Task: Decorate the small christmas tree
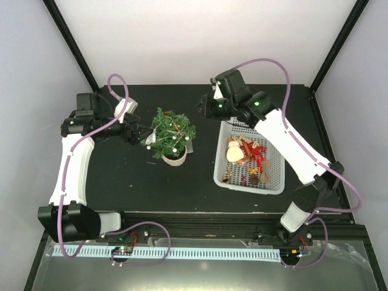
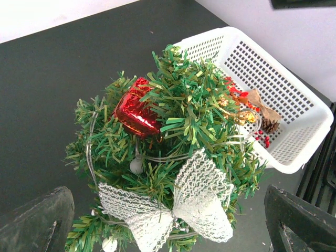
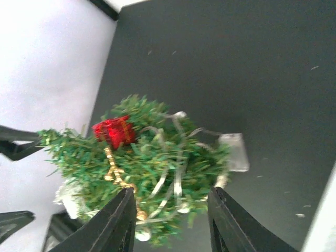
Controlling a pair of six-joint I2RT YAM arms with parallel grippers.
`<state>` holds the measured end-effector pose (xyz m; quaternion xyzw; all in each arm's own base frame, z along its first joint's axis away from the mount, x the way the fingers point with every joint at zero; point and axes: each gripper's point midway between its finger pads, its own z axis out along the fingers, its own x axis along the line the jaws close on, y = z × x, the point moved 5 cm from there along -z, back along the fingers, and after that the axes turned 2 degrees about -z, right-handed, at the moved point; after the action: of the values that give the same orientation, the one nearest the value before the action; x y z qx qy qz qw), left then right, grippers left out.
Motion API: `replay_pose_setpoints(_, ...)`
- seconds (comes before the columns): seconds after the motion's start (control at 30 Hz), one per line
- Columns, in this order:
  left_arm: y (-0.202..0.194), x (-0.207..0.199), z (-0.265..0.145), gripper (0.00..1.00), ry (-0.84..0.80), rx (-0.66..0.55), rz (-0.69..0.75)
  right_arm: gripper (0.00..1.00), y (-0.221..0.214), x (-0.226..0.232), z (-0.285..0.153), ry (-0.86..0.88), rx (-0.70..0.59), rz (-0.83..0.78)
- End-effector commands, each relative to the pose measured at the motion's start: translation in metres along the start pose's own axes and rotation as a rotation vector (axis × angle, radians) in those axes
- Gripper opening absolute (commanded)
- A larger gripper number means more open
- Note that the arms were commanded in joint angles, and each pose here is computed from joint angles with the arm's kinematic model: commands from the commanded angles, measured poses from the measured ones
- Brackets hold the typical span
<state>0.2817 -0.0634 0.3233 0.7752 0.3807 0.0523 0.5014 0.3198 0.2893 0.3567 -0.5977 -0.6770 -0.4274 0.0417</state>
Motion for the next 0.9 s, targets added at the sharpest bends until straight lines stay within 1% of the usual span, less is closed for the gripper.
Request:
replay_pose_setpoints(0.0,0.006,-0.004,-0.006,0.99,0.007,-0.027,0.024,0.4,0.007,-0.042,-0.035,-0.245,-0.124,-0.062)
replay_pose_setpoints(0.1,0.009,-0.003,-0.008,0.99,0.026,-0.024,0.033,0.39,0.0,-0.081,-0.035,-0.331,-0.122,-0.041)
replay_pose_setpoints(0.2,0.012,-0.001,-0.012,0.99,0.062,-0.014,0.051,0.38,-0.02,-0.127,-0.024,-0.396,-0.046,-0.008)
replay_pose_setpoints(0.33,0.02,-0.003,-0.021,0.99,0.111,-0.001,0.083,0.34,-0.046,-0.174,-0.013,-0.448,0.002,0.038)
replay_pose_setpoints(0.5,0.024,-0.001,-0.027,0.99,0.162,0.011,0.112,0.31,-0.078,-0.203,0.005,-0.477,0.08,0.055)
replay_pose_setpoints(0.63,0.024,0.002,-0.027,0.99,0.17,0.022,0.102,0.31,-0.095,-0.219,0.018,-0.496,0.109,0.074)
replay_pose_setpoints(0.8,0.026,0.003,-0.025,0.99,0.158,0.015,0.085,0.31,-0.106,-0.242,0.029,-0.552,0.108,0.132)
replay_pose_setpoints(0.87,0.025,0.002,-0.024,0.99,0.157,0.017,0.086,0.34,-0.109,-0.254,0.027,-0.596,0.088,0.167)
